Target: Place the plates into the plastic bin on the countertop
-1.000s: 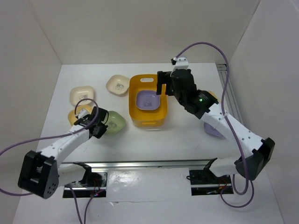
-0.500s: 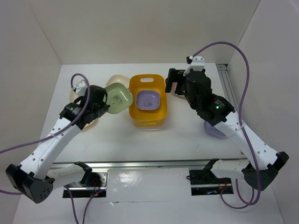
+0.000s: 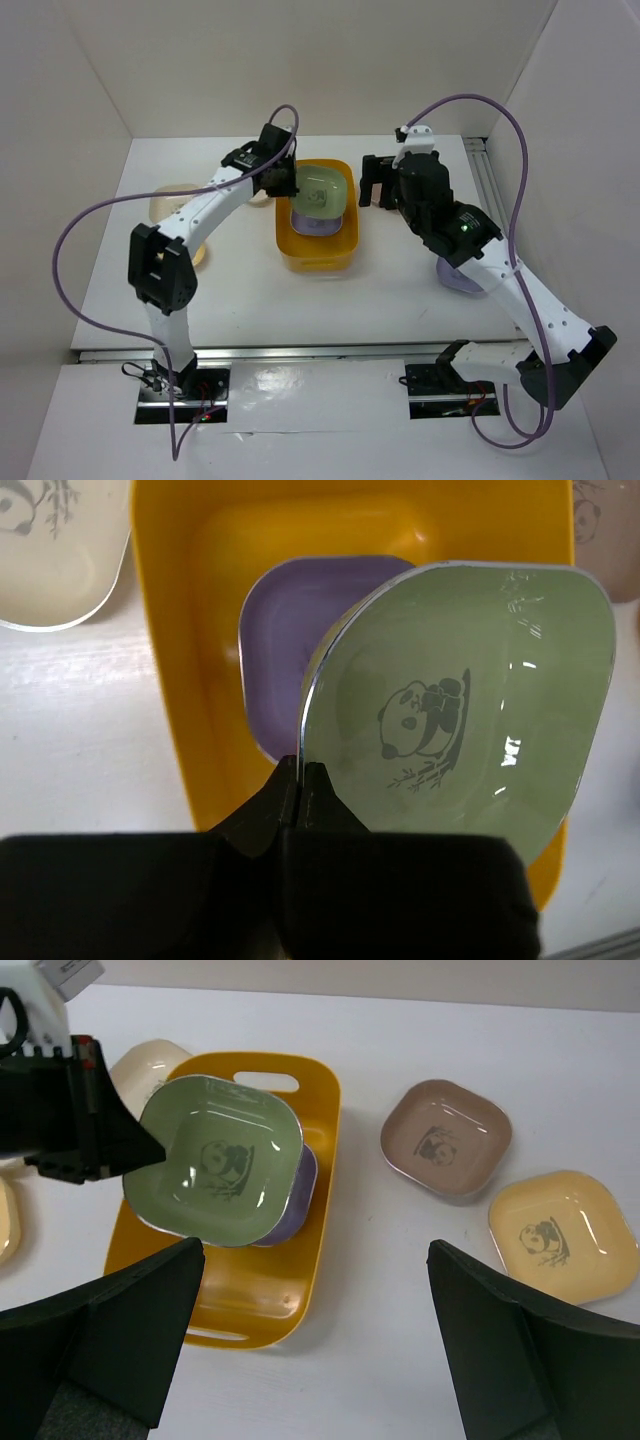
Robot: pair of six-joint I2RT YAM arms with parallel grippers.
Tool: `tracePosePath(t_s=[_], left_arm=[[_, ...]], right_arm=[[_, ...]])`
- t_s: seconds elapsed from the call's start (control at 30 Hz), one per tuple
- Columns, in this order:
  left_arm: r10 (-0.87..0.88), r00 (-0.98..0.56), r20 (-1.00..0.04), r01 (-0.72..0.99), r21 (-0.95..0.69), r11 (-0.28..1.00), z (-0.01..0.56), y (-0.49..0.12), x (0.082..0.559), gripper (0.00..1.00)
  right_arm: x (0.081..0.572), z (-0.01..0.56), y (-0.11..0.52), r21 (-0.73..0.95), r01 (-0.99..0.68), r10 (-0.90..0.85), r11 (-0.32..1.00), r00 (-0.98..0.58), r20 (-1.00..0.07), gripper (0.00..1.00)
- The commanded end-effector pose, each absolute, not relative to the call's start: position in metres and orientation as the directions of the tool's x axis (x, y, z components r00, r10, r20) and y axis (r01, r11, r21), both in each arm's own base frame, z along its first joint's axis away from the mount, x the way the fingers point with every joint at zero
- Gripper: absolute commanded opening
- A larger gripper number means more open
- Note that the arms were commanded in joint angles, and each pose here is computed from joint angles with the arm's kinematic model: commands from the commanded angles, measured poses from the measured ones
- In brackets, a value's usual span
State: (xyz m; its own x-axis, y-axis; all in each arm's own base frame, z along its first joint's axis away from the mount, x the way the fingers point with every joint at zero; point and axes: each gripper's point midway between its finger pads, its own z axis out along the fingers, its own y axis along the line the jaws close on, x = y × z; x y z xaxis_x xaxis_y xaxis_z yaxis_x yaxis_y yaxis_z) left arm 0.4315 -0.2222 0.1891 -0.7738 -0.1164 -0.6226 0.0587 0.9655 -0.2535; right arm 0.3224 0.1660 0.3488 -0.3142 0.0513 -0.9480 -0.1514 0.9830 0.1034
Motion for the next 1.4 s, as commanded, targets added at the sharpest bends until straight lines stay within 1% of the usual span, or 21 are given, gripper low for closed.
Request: tracePosePath(t_s=[0.0, 0.07, 0.1, 0.13, 0.17, 0.2, 0.23, 0.27, 0.43, 0.47, 0.5, 0.53, 0.57, 0.6, 0.67, 0.8, 0.9, 1.1, 1.3, 1.33, 1.37], left_arm=[[-0.059, -0.784, -0.617, 0.124, -0.249, 0.961, 0.182, -0.235, 0.453, 0.00], [-0.074, -0.795, -0.603, 0.100, -0.251, 0.963, 0.175, -0.233, 0.460, 0.01], [-0.071, -0.801, -0.594, 0.097, -0.247, 0.964, 0.171, -0.234, 0.461, 0.07], [-0.079, -0.810, -0.580, 0.084, -0.249, 0.965, 0.162, -0.235, 0.464, 0.18], [-0.077, -0.816, -0.573, 0.082, -0.246, 0.966, 0.157, -0.236, 0.465, 0.40], [-0.082, -0.823, -0.562, 0.071, -0.246, 0.967, 0.155, -0.235, 0.462, 0.51], [-0.080, -0.828, -0.554, 0.069, -0.243, 0.968, 0.150, -0.235, 0.462, 0.67], [-0.089, -0.829, -0.552, 0.061, -0.248, 0.967, 0.150, -0.235, 0.462, 0.74], [-0.107, -0.809, -0.577, 0.063, -0.267, 0.962, 0.174, -0.231, 0.453, 0.84], [-0.096, -0.813, -0.574, 0.081, -0.276, 0.958, 0.177, -0.237, 0.445, 0.87], [-0.090, -0.804, -0.588, 0.100, -0.283, 0.954, 0.186, -0.242, 0.440, 0.87], [-0.091, -0.789, -0.608, 0.116, -0.293, 0.949, 0.203, -0.243, 0.432, 0.93], [-0.077, -0.791, -0.607, 0.127, -0.285, 0.950, 0.203, -0.246, 0.422, 0.93], [-0.085, -0.780, -0.620, 0.128, -0.291, 0.948, 0.210, -0.247, 0.416, 0.93], [-0.089, -0.755, -0.649, 0.136, -0.288, 0.948, 0.226, -0.243, 0.392, 1.00], [-0.157, -0.722, -0.674, 0.060, -0.288, 0.956, 0.240, -0.223, 0.359, 1.00], [-0.203, -0.717, -0.667, -0.013, -0.279, 0.960, 0.237, -0.199, 0.336, 1.00], [-0.232, -0.714, -0.661, -0.103, -0.228, 0.968, 0.226, -0.168, 0.311, 1.00], [-0.261, -0.744, -0.615, -0.163, -0.212, 0.963, 0.197, -0.157, 0.298, 1.00], [-0.258, -0.749, -0.610, -0.165, -0.206, 0.964, 0.193, -0.156, 0.297, 1.00], [-0.255, -0.755, -0.604, -0.167, -0.198, 0.966, 0.189, -0.155, 0.295, 1.00]], right_arm=[[0.320, 0.339, 0.151, 0.086, -0.126, 0.040, 0.988, -0.334, -0.942, 1.00], [0.322, 0.331, 0.144, 0.094, -0.106, 0.052, 0.990, -0.344, -0.937, 1.00], [0.324, 0.327, 0.141, 0.089, -0.094, 0.051, 0.992, -0.352, -0.935, 1.00], [0.324, 0.326, 0.137, 0.102, -0.080, 0.068, 0.992, -0.348, -0.935, 1.00], [0.325, 0.316, 0.137, 0.102, -0.086, 0.064, 0.991, -0.366, -0.928, 1.00], [0.329, 0.309, 0.129, 0.118, -0.054, 0.089, 0.992, -0.380, -0.921, 1.00], [0.334, 0.308, 0.126, 0.129, -0.045, 0.103, 0.991, -0.369, -0.924, 1.00], [0.336, 0.294, 0.123, 0.134, -0.034, 0.111, 0.990, -0.386, -0.916, 1.00], [0.387, 0.250, 0.096, 0.188, 0.000, 0.169, 0.982, -0.429, -0.887, 1.00], [0.401, 0.230, 0.100, 0.176, -0.040, 0.136, 0.984, -0.478, -0.868, 1.00], [0.415, 0.222, 0.082, 0.172, 0.013, 0.157, 0.985, -0.484, -0.861, 1.00], [0.426, 0.215, 0.076, 0.177, 0.026, 0.166, 0.984, -0.496, -0.852, 1.00], [0.443, 0.223, 0.074, 0.197, 0.018, 0.181, 0.980, -0.482, -0.857, 0.98], [0.460, 0.194, 0.063, 0.180, 0.049, 0.178, 0.982, -0.533, -0.827, 0.98], [0.490, 0.201, 0.063, 0.165, 0.035, 0.159, 0.986, -0.525, -0.836, 0.97], [0.540, 0.141, 0.049, 0.104, 0.075, 0.128, 0.992, -0.633, -0.763, 0.97], [0.566, 0.135, 0.038, 0.097, 0.091, 0.132, 0.991, -0.625, -0.769, 0.96], [0.580, 0.082, 0.009, 0.052, 0.164, 0.152, 0.985, -0.688, -0.709, 0.95], [0.573, 0.044, 0.011, 0.083, 0.164, 0.177, 0.983, -0.733, -0.657, 0.81], [0.576, 0.045, 0.006, 0.086, 0.171, 0.184, 0.981, -0.722, -0.666, 0.77], [0.572, 0.040, 0.009, 0.102, 0.170, 0.195, 0.980, -0.732, -0.653, 0.64]])
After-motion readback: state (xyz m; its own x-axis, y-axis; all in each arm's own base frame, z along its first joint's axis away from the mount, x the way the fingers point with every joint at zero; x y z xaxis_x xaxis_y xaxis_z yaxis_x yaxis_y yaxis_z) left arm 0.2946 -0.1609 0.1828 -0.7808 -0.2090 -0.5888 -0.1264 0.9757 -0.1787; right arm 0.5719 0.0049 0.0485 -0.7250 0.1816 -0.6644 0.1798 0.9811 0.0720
